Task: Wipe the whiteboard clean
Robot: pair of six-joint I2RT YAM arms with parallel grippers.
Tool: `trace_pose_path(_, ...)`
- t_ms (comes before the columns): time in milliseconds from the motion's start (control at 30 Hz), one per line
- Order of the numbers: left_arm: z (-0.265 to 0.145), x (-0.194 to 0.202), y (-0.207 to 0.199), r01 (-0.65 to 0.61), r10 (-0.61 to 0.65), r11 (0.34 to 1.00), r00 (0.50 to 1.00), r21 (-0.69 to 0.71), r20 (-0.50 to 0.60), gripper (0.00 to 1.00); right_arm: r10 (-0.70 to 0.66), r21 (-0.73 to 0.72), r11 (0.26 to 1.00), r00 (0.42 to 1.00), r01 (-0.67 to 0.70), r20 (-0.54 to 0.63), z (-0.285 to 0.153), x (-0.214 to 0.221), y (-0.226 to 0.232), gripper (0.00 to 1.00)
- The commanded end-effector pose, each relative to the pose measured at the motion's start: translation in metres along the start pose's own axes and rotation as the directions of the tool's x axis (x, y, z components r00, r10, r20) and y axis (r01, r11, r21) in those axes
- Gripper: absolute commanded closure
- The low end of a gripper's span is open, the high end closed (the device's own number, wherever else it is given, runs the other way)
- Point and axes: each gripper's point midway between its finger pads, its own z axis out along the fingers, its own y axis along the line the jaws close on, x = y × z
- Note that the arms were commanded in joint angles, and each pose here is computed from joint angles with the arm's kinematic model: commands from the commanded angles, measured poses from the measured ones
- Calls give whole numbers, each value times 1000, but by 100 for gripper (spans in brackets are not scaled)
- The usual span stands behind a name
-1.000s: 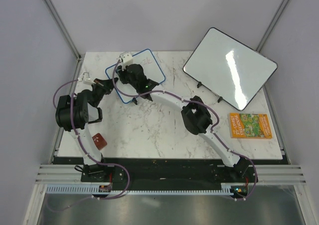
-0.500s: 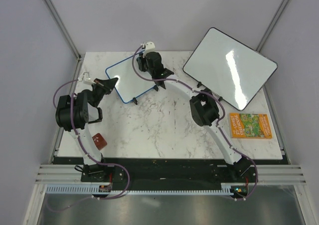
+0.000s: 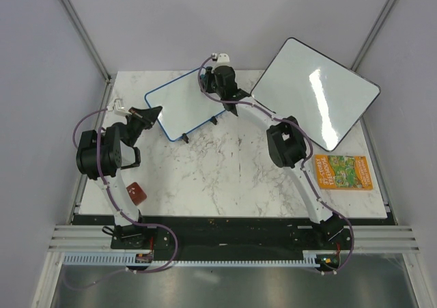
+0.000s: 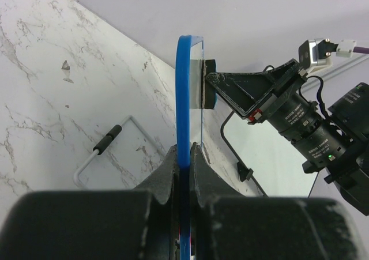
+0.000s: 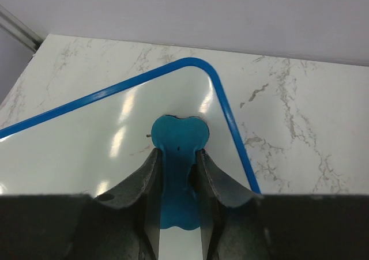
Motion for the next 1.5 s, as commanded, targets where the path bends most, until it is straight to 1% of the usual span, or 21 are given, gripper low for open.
trace_pose_path(0, -2, 1, -21, -197, 194, 972, 980, 130, 35, 98, 33, 115, 993, 996, -24, -80, 4, 35, -55, 100)
trace_pose_path(100, -2, 1, -21, -198, 195, 972, 980, 130, 35, 98, 42, 127, 991, 995, -31, -85, 3, 35, -63, 100)
trace_pose_path(333, -2, 2, -21, -196, 193, 972, 981, 129, 34, 98, 47, 71, 997, 994, -40, -97, 4, 36, -50, 100)
trace_pose_path(467, -2, 2, -21, -197, 195, 972, 980, 130, 33, 98, -26, 47, 998, 996, 30, -88, -1, 30, -31, 100)
trace_pose_path(667, -2, 3, -21, -198, 196, 971, 980, 136, 28, 98, -81, -48, 996, 994, 78, -70, -9, 26, 20, 100)
trace_pose_path(700, -2, 3, -21, -198, 196, 971, 980, 136, 28, 98, -100, -73, 993, 992, 94, -76, -11, 33, 35, 100)
trace_pose_path(867, -2, 3, -21, -197, 195, 971, 980, 137, 27, 98, -129, -155, 981, 987, 114, -91, -18, 53, 75, 100)
trace_pose_path(967, -2, 3, -21, -198, 196, 970, 980, 139, 27, 98, -143, -240, 964, 985, 115, -101, -26, 68, 111, 100)
trace_pose_path(1033, -1, 3, -22, -198, 197, 970, 980, 141, 27, 98, -152, -269, 956, 984, 121, -97, -30, 72, 124, 100)
trace_pose_path(1067, -1, 3, -22, -198, 197, 970, 980, 142, 25, 98, -159, -308, 944, 982, 122, -99, -35, 75, 139, 100)
trace_pose_path(1167, -1, 3, -22, -198, 197, 970, 980, 141, 27, 98, -164, -332, 935, 982, 126, -90, -41, 78, 152, 100)
trace_pose_path(1267, -1, 3, -22, -198, 197, 970, 980, 142, 25, 98, -161, -313, 941, 984, 128, -80, -40, 77, 147, 100)
trace_pose_path(1333, -1, 3, -22, -198, 197, 970, 980, 142, 25, 98, -158, -263, 956, 985, 133, -76, -36, 74, 135, 100)
trace_pose_path(1433, -1, 3, -22, -198, 197, 970, 980, 142, 25, 98, -113, -203, 975, 990, 93, -88, -29, 68, 109, 100)
trace_pose_path(1467, -2, 3, -22, -198, 196, 970, 980, 141, 25, 98, -94, -172, 982, 992, 78, -87, -25, 62, 93, 100)
